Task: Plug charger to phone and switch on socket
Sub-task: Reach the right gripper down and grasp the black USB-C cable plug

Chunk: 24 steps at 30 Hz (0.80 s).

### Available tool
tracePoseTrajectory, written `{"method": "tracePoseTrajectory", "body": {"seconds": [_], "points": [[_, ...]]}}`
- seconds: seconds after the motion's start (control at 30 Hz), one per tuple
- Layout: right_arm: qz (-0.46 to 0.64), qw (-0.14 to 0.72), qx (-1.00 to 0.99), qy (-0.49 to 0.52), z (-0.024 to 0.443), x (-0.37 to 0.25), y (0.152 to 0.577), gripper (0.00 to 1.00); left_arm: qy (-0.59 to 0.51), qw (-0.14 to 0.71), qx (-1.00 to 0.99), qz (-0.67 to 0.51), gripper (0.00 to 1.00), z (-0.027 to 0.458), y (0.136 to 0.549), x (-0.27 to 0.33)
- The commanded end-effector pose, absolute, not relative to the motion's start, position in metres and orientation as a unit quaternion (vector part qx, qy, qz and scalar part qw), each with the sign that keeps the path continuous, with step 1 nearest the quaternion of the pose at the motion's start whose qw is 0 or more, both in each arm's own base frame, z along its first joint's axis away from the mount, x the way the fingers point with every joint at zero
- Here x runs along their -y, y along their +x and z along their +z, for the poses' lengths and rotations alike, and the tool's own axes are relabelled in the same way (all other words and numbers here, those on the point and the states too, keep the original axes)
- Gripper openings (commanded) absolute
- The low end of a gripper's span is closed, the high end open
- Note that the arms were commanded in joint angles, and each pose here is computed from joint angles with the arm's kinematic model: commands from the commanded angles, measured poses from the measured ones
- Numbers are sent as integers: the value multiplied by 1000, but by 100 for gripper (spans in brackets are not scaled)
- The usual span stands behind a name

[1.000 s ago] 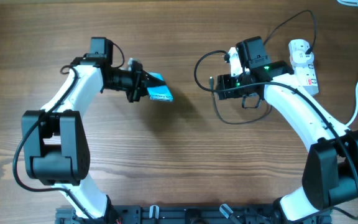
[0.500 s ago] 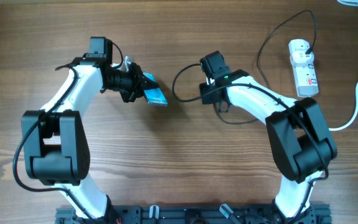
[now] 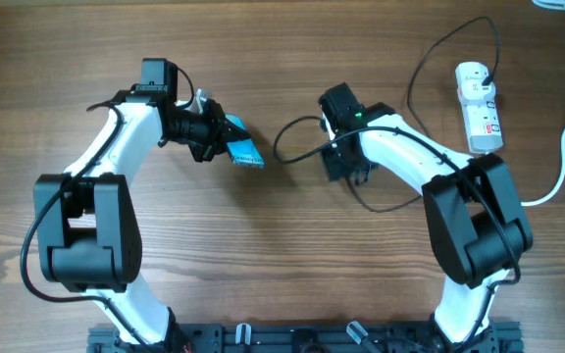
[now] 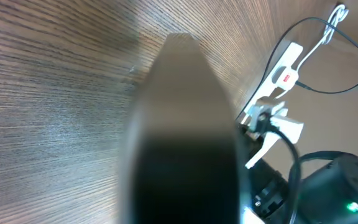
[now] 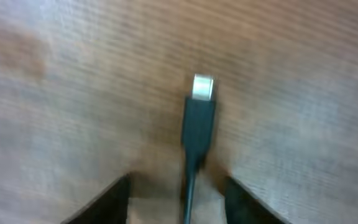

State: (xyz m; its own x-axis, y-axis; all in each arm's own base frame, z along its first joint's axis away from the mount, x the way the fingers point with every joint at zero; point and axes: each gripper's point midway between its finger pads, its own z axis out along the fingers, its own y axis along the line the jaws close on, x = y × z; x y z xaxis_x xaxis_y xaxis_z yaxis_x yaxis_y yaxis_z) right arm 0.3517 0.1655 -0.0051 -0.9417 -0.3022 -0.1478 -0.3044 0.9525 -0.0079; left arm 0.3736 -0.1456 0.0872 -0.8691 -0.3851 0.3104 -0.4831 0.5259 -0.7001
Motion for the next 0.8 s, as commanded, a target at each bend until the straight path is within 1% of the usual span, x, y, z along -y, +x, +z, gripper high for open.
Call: {"method": "tracePoseTrajectory", "body": {"seconds": [0.0,0.07,0.2,0.3,0.5,0.53,0.57,0.6,0.63,0.67,0.7,0.73,0.77], "points": [[-2,33,-992,-119,-41,-159,334,32,235,48,873,425,4,94,375,146],[-4,33,-992,-120,-41,-159,334,28,235,48,873,425,4,94,375,146],[1,49,-992,-120,-40,-162,342,25,235,48,873,425,4,94,375,146],[-8,55,-991,-120,-40,-160,344,17,237,51,873,424,4,93,374,146],[-15,64,-991,-119,-39,-158,349,16,237,51,873,424,4,93,374,146],[-15,65,-991,-119,-39,-158,349,17,237,51,873,424,4,93,374,146],[-15,66,-991,-119,-39,-158,349,27,237,51,873,424,4,93,374,146],[-14,67,-991,-119,-39,-158,350,33,237,51,873,424,4,93,374,146],[-14,68,-990,-120,-39,-159,351,35,237,52,873,424,4,93,374,146],[-13,70,-990,-119,-39,-159,352,34,237,51,873,424,4,93,374,146],[-15,73,-990,-119,-39,-159,353,30,237,51,873,424,4,93,374,146],[-14,74,-990,-119,-39,-159,353,23,237,51,873,424,4,93,374,146],[-14,75,-990,-119,-39,-159,354,19,237,51,873,424,4,93,374,146]]}}
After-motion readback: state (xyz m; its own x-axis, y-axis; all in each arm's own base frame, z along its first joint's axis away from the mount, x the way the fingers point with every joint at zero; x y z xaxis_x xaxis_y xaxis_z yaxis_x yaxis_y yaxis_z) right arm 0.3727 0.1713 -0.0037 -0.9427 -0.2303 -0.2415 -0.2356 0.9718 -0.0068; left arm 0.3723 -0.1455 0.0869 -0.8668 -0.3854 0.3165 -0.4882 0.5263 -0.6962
